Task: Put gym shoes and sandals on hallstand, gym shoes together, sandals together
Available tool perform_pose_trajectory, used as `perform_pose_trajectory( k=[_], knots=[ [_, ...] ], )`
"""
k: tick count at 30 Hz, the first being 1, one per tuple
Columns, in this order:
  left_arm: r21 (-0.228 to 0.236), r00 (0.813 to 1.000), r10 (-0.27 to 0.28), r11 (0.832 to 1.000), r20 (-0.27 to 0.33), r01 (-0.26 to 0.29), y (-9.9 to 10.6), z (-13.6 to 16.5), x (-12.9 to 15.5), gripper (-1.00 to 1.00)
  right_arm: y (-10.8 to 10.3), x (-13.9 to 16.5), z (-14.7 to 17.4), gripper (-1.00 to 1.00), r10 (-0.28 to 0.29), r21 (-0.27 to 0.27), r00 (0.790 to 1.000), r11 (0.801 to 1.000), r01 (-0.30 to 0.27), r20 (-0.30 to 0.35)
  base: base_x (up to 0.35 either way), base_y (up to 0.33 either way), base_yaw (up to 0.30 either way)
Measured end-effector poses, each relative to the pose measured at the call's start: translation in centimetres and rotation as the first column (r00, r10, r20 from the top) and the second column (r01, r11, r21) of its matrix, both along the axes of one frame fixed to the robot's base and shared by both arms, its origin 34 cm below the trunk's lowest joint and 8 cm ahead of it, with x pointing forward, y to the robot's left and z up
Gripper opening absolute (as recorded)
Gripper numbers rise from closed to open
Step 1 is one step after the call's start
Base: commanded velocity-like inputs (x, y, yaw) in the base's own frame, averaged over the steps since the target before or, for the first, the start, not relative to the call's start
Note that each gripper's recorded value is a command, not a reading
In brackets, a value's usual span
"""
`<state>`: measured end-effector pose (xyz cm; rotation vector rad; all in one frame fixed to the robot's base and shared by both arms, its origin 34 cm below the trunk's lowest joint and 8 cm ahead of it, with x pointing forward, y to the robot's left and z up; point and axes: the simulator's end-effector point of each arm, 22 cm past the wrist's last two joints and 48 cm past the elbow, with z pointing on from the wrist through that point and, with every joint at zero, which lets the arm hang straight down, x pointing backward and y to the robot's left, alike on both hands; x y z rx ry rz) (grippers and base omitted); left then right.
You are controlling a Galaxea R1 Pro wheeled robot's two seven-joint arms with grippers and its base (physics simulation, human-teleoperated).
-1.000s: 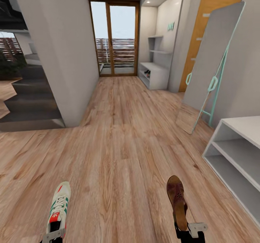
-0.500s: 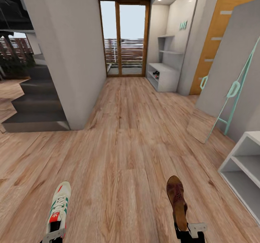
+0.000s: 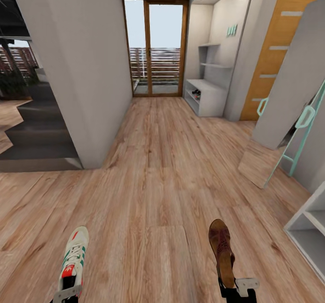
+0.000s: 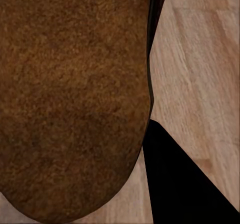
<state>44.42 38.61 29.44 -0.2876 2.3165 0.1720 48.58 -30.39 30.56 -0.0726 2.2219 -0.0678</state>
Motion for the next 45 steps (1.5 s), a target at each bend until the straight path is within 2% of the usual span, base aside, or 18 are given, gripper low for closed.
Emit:
perform_pose_trajectory(
  k=[45],
  knots=[
    [0.0, 1.0, 0.0, 1.0, 0.005, 0.0, -0.01, 0.18, 0.15, -1.0, 0.07, 0.24, 0.28, -1.0, 0.003, 0.001, 1.0, 1.0, -0.003, 0.008, 0.34, 0.0, 0.0]
  ],
)
